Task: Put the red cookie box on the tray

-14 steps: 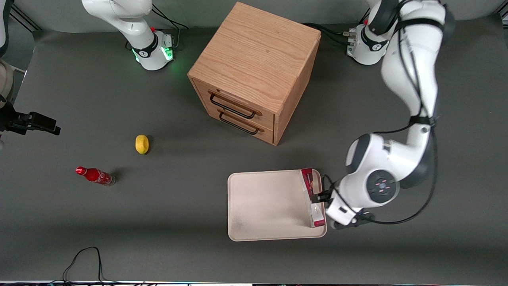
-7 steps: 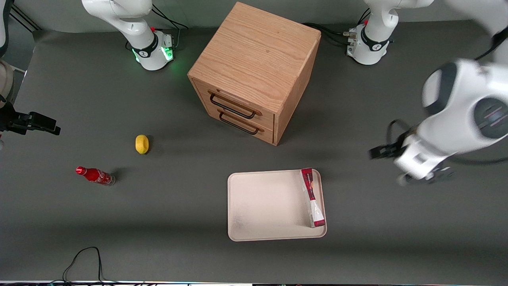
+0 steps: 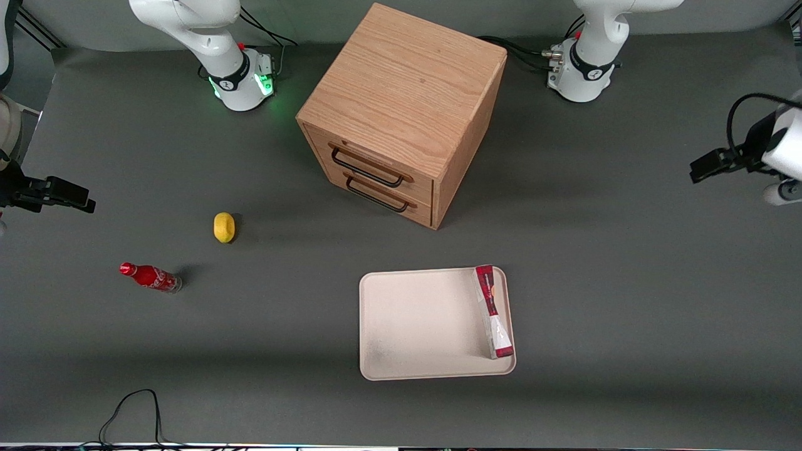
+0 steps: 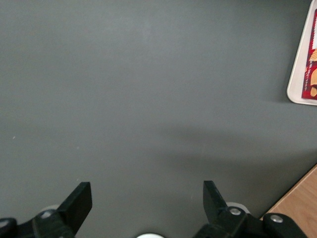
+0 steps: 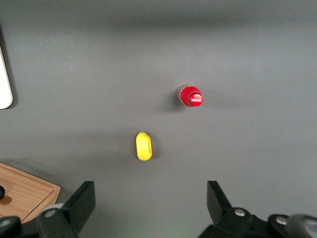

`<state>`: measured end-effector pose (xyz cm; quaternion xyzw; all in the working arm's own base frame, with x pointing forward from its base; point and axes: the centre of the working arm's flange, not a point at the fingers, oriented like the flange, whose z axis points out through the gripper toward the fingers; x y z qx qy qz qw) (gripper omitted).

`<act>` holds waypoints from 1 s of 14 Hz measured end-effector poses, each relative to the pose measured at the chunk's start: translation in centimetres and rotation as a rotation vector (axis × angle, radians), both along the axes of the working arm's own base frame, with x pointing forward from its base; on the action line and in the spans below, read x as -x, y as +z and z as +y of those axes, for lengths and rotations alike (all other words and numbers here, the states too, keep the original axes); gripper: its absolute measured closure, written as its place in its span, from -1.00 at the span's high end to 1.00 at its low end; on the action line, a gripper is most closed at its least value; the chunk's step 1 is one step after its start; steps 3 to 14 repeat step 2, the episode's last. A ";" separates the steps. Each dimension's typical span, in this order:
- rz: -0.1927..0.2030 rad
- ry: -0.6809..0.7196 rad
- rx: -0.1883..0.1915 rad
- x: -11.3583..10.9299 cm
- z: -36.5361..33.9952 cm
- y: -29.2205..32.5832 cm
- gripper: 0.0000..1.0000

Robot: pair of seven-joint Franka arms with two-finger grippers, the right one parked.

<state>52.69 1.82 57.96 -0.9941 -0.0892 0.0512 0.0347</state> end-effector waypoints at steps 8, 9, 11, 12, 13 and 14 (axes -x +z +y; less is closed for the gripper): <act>0.001 0.009 -0.004 0.2 0.3 0.5 1.00; 0.001 0.009 -0.004 0.2 0.3 0.5 1.00; 0.001 0.009 -0.004 0.2 0.3 0.5 1.00; 0.001 0.009 -0.004 0.2 0.3 0.5 1.00; 0.001 0.009 -0.004 0.2 0.3 0.5 1.00; 0.001 0.009 -0.004 0.2 0.3 0.5 1.00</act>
